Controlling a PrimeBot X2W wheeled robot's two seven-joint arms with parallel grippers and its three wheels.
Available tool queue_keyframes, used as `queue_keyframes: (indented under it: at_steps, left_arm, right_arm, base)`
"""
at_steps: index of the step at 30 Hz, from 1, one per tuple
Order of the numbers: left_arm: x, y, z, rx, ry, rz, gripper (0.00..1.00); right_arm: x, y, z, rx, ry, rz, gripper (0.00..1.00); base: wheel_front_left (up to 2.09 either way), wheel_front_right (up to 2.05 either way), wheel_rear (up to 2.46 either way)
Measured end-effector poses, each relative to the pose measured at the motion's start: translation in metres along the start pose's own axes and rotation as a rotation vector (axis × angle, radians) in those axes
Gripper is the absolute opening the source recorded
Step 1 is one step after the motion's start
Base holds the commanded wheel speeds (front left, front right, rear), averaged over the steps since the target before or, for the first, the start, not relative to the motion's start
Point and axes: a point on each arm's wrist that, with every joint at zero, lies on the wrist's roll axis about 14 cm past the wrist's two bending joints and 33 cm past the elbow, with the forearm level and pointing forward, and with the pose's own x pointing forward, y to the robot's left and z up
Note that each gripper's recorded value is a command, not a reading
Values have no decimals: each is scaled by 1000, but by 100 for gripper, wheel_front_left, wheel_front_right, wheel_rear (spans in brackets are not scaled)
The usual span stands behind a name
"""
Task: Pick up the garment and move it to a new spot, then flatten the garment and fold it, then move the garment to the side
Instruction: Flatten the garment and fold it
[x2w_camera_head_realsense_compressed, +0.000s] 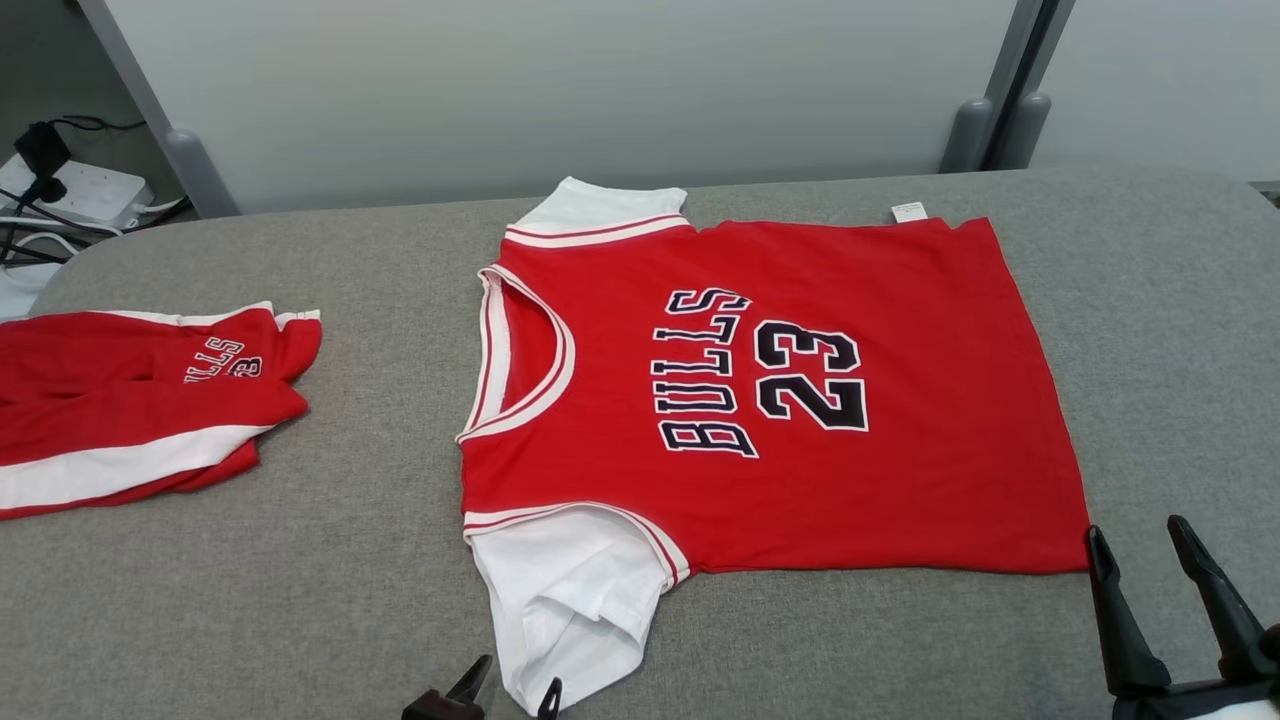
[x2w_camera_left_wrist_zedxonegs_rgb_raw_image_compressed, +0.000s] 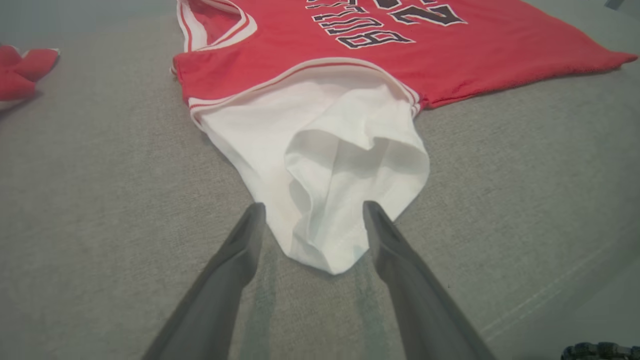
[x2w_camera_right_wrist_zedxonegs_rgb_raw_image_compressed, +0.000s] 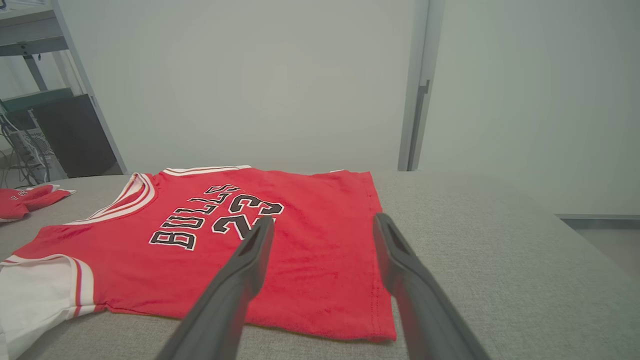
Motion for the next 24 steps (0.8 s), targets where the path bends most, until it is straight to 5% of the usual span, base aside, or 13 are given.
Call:
queue_keyframes:
  at_steps: [8,9,12,13,17,22,24]
  left_arm:
    - [1,1,-17,2,74,0,99]
    - [1,2,-18,2,77,1,87]
    - [1,3,-23,1,92,6,79]
    - [1,4,-25,3,95,11,69]
    - [4,7,-25,11,87,21,62]
    - [3,8,-31,7,96,25,33]
    - [3,8,-33,8,100,23,12]
  right_arm:
    - [2,-4,-1,0,2,-12,100]
    - [3,-4,-1,0,3,-12,100]
    - [3,-3,-1,1,3,-10,100]
    - [3,-3,-1,2,2,-9,100]
    - [3,-2,1,2,-3,-8,100]
    - [3,-2,2,1,-9,-6,100]
    - [3,-2,3,1,-9,-6,100]
  base:
    - [0,0,0]
    - [0,0,0]
    - [0,0,0]
    - [0,0,0]
    - [0,0,0]
    - [0,0,0]
    - [0,0,0]
